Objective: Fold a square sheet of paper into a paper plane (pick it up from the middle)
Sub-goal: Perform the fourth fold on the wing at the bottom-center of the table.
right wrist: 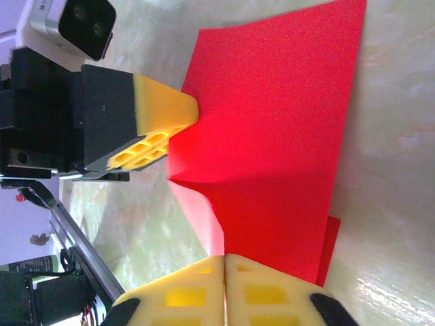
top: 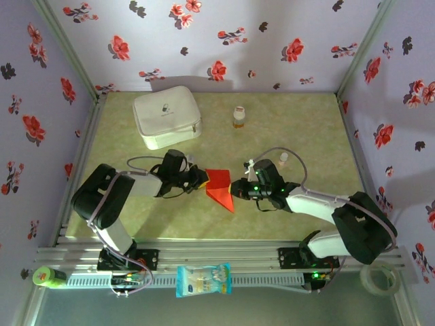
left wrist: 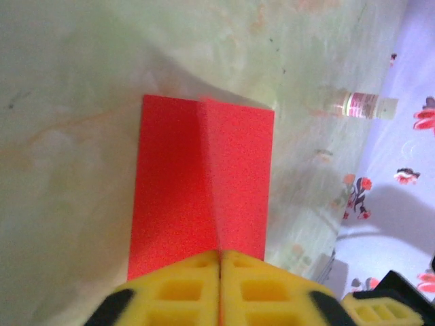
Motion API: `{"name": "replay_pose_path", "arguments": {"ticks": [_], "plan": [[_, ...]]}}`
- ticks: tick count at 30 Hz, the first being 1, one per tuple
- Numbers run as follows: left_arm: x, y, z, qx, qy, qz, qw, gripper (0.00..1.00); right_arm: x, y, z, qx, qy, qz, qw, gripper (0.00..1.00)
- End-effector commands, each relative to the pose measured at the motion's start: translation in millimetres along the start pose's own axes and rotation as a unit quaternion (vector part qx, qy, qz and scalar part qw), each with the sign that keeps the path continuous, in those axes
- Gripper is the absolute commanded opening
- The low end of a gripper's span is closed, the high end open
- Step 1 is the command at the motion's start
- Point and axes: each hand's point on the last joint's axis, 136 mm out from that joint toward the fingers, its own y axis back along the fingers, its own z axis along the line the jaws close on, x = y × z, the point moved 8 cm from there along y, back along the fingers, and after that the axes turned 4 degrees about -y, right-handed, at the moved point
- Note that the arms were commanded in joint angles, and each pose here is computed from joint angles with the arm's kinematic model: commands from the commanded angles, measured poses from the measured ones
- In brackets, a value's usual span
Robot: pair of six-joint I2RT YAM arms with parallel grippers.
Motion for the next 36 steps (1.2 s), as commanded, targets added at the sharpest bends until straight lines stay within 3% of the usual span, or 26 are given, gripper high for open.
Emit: {"name": "replay_pose_path", "arguments": {"ticks": [1, 5, 10, 15, 20, 26, 36], "plan": [[-3.7, 6.9, -3.6, 0.004, -0.006, -0.027, 1.0, 0.0, -2.7, -0.3, -4.5, 0.024, -0.011, 0.002, 1.0, 0.15], [3.7, 20.4, -5.3, -0.026, -0.013, -0.063, 0.998, 0.0, -8.1, 9.2, -6.2, 0.1, -0.002, -0.007, 0.995, 0.36], [11.7, 31.6, -10.8, -0.046, -0.012, -0.096, 0.994, 0.0, -9.6, 28.0, -1.4, 0.171, 0.064, -0.06, 0.981, 0.43], [22.6, 34.2, -13.7, -0.06, 0.005, -0.122, 0.991, 0.0, 11.8, 28.6, 20.1, 0.167, 0.211, -0.116, 0.956, 0.45], [28.4, 37.0, -14.3, -0.066, 0.013, -0.143, 0.988, 0.0, 49.6, 16.5, 38.2, 0.153, 0.374, -0.155, 0.901, 0.45], [28.6, 36.8, -14.7, -0.065, 0.019, -0.144, 0.987, 0.0, 75.0, -9.0, 43.3, 0.184, 0.456, -0.162, 0.855, 0.45], [30.6, 35.1, -20.1, -0.059, 0.019, -0.139, 0.988, 0.0, 86.0, -39.5, 39.1, 0.216, 0.495, -0.139, 0.83, 0.46]]}}
